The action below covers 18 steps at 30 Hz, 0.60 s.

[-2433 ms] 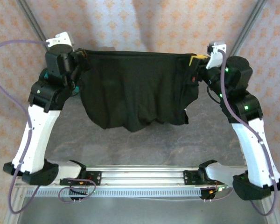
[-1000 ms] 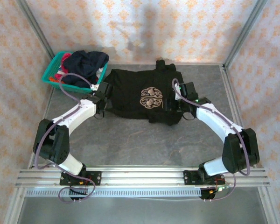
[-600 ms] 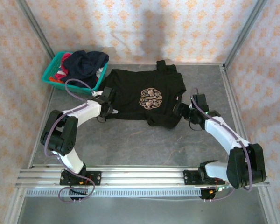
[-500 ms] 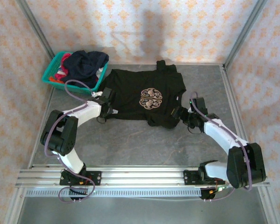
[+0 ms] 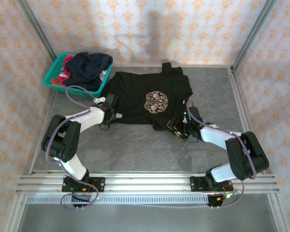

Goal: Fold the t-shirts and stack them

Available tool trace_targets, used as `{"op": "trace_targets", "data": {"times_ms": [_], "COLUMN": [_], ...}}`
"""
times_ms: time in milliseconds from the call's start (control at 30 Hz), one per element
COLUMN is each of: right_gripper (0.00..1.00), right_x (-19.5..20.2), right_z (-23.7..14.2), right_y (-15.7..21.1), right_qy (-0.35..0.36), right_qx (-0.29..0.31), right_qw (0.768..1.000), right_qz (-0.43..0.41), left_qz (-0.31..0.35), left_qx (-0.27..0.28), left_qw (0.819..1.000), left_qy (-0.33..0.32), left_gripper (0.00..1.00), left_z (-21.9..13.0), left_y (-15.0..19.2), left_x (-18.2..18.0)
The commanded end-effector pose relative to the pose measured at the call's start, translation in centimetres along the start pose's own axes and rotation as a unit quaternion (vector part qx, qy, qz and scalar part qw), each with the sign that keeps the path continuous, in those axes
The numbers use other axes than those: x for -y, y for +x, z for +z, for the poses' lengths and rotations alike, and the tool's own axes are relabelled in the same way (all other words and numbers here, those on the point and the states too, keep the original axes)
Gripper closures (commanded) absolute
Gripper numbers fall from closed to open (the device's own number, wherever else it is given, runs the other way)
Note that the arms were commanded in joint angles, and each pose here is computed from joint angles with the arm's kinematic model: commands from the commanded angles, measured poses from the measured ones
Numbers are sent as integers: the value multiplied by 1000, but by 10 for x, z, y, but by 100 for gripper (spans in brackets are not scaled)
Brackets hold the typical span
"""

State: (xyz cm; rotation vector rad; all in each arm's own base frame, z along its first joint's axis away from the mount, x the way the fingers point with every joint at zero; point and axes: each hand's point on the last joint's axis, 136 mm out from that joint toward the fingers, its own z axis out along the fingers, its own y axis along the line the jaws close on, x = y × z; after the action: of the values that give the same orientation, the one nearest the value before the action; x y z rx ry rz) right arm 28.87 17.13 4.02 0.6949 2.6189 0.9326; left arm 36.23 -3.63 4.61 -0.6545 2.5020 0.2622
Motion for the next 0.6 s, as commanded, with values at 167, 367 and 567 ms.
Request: {"op": "trace_targets", "data": {"times_ms": [167,367,567], "right_gripper": [100,100,51], "right_x": [-50,-56,-76], "right_z": [-43,-51,-33], "right_y": [-40,-92,-133], "right_qy": [-40,4,25], "right_qx": [76,111,117], "right_qw": [996,992,987], "right_qz": [-31,-66,-105], "left_qz": [-13,-11,-13], "left_qx": [39,44,44], "left_qw": [999,999,999], "left_qy": [-17,-17,-13], "left_gripper": [100,100,100], "left_z": [-15,-17,-19], "left_y": [-18,-22,-20], "left_x": [-15,-14,-15]}}
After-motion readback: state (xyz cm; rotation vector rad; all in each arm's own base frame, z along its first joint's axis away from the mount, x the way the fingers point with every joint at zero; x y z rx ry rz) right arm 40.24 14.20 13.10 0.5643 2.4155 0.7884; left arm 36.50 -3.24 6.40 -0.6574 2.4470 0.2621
